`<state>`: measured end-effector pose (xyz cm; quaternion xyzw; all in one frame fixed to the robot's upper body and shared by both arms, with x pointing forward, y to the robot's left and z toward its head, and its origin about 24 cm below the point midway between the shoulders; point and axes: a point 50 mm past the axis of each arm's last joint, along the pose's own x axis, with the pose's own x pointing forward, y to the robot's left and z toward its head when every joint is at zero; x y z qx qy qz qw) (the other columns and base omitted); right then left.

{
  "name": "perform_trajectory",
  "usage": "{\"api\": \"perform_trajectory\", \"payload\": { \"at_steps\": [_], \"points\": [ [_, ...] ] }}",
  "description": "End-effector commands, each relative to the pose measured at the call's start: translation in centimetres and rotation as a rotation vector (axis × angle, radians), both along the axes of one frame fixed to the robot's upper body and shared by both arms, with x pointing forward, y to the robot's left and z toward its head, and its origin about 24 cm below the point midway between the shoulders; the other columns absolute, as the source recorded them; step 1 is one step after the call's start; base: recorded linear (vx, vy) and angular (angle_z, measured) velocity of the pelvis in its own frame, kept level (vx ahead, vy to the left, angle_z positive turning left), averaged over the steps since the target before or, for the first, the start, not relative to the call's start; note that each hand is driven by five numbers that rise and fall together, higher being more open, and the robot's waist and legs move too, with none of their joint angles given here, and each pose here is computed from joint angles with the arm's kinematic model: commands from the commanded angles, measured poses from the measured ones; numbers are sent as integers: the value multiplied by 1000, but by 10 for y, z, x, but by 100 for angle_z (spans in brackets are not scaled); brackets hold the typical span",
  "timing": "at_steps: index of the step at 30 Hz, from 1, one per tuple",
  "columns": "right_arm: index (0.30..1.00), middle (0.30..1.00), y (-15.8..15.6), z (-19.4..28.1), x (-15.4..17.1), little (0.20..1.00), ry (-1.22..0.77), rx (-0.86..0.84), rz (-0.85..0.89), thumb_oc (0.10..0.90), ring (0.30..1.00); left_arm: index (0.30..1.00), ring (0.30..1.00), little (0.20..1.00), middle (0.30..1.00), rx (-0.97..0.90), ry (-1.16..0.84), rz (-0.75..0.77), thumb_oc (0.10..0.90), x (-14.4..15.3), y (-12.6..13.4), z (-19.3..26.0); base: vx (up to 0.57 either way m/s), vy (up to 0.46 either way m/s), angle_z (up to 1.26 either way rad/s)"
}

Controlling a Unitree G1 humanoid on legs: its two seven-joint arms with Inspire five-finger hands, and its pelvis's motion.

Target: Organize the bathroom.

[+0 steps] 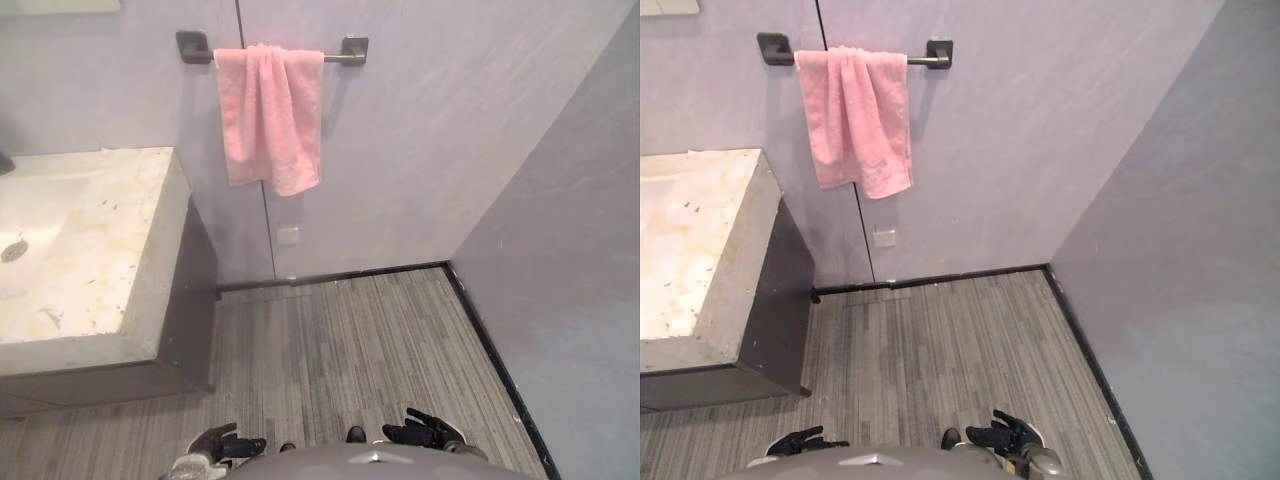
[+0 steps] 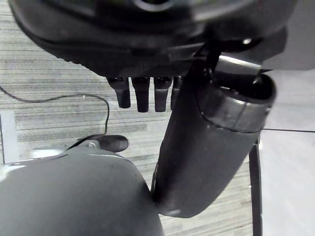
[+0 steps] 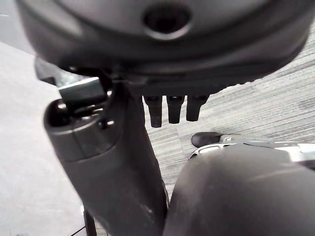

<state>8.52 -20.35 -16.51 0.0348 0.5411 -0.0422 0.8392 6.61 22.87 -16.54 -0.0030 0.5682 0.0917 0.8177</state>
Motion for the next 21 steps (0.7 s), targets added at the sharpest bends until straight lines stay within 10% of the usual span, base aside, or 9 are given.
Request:
{"api": "perform_trajectory", "payload": {
  "at_steps": [1,13,21],
  "points": [
    [900,900,-9,10,25,900,-122,-41,63,800,900,900,900,900,900,-33,-120,52,800,23,-5,4,31,-30,1],
    [900,900,-5,115,140,900,-833,-122,139,800,900,900,900,900,900,113,-668,49,800,131,24,82,45,-53,-1],
    [900,900,8,256,202,900,-1523,-163,267,800,900,900,900,900,900,199,-1407,-46,800,220,3,251,41,-122,-4]
  ]
}}
